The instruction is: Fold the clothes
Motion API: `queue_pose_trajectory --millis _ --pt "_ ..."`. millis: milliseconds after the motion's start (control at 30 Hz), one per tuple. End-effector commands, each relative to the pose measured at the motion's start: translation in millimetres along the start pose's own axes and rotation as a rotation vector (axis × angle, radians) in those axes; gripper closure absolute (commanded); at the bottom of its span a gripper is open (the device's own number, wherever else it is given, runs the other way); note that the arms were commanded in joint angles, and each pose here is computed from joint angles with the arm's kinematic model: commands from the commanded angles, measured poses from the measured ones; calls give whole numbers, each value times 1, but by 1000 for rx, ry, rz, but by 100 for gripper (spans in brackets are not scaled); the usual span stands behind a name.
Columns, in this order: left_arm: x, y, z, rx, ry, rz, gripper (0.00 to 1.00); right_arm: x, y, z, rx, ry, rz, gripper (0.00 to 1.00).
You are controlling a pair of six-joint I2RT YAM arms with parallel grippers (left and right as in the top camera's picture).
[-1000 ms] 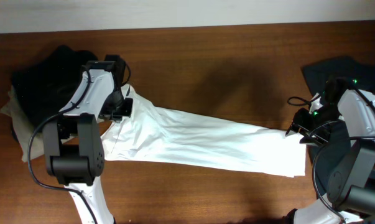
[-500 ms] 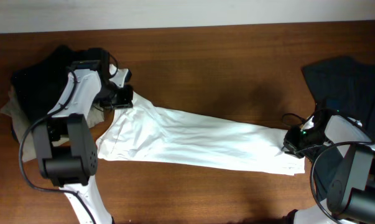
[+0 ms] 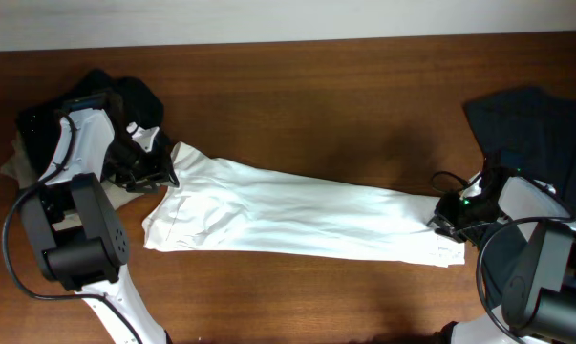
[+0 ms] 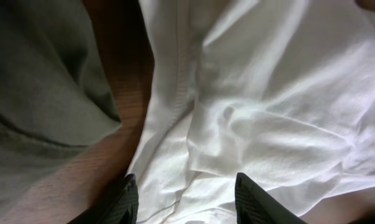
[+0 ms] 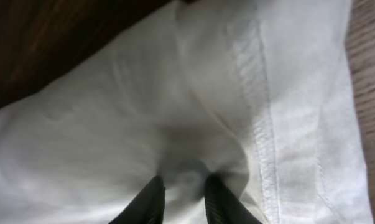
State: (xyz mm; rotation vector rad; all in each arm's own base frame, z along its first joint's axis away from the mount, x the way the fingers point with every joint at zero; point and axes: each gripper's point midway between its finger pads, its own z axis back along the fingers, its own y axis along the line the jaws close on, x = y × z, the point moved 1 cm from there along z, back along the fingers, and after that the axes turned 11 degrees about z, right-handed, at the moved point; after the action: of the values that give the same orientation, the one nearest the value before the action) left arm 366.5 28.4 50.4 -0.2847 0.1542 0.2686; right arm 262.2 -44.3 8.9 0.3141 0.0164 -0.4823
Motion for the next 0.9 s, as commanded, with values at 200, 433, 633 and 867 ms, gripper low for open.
queue_pose_trajectory --millis 200,433,633,867 --pt "48 -46 -12 -117 -213 -159 72 -21 -17 -18 -68 92 -31 73" --pt "27 -38 -23 -97 -124 -127 100 -6 4 18 -19 65 75 73" --pt "28 -53 34 -97 -129 -125 100 17 16 13 52 -71 183 50" --pt "22 -28 9 12 -95 -104 66 28 5 10 -9 -125 151 61"
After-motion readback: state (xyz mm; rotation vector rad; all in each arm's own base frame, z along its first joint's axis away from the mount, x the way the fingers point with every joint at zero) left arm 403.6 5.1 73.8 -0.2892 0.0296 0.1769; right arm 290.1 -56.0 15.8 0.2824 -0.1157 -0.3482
